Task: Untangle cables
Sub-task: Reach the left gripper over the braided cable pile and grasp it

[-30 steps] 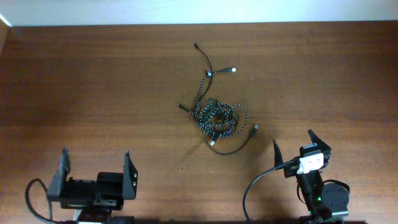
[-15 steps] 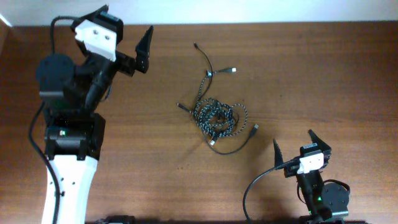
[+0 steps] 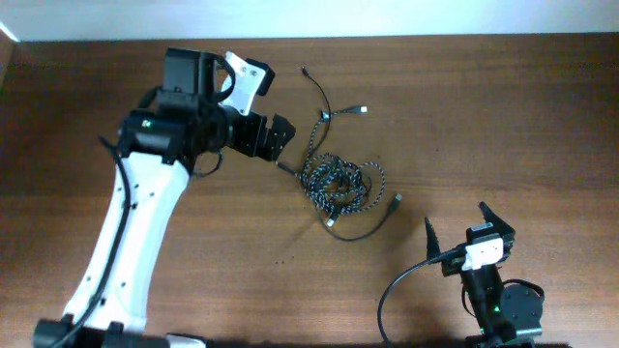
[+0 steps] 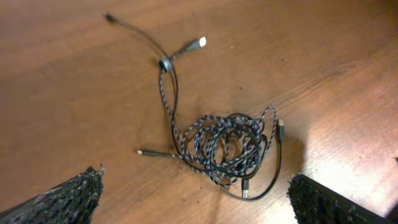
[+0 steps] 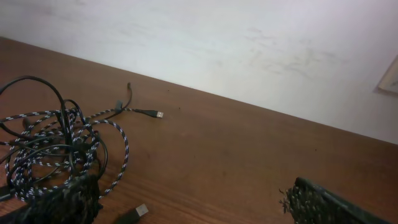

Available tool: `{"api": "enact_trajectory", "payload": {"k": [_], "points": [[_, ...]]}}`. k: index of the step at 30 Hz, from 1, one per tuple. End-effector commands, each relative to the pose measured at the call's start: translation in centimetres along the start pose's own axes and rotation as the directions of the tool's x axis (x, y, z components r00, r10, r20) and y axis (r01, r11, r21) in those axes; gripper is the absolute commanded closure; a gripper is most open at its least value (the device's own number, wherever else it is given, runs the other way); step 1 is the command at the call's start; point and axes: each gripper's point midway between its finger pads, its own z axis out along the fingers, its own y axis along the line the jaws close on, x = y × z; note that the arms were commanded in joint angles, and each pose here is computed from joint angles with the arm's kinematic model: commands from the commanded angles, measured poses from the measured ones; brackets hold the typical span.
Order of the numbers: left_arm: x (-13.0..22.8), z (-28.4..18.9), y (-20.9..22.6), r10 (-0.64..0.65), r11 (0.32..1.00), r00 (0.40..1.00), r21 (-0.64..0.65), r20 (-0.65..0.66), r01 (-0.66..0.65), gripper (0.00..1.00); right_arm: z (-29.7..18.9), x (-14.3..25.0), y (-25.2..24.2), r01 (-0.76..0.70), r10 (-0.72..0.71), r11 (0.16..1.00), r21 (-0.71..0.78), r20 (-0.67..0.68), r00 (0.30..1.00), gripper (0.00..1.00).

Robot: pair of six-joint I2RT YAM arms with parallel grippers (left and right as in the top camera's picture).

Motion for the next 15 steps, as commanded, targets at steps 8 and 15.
{"api": "enact_trajectory", "payload": {"k": [8, 15], "points": [[4.7, 7.8, -9.2, 0.181, 0.952, 0.95, -0.197, -0.255, -0.234, 0.01, 0.0, 0.2, 0.2, -0.006, 0.006, 1.0, -0.01, 0.0, 1.0, 0.01], [5.4, 10.9, -8.6, 0.177, 0.949, 0.94, -0.204, -0.29, -0.242, 0.01, 0.0, 0.2, 0.2, -0.006, 0.006, 1.0, -0.01, 0.0, 1.0, 0.01]]}}
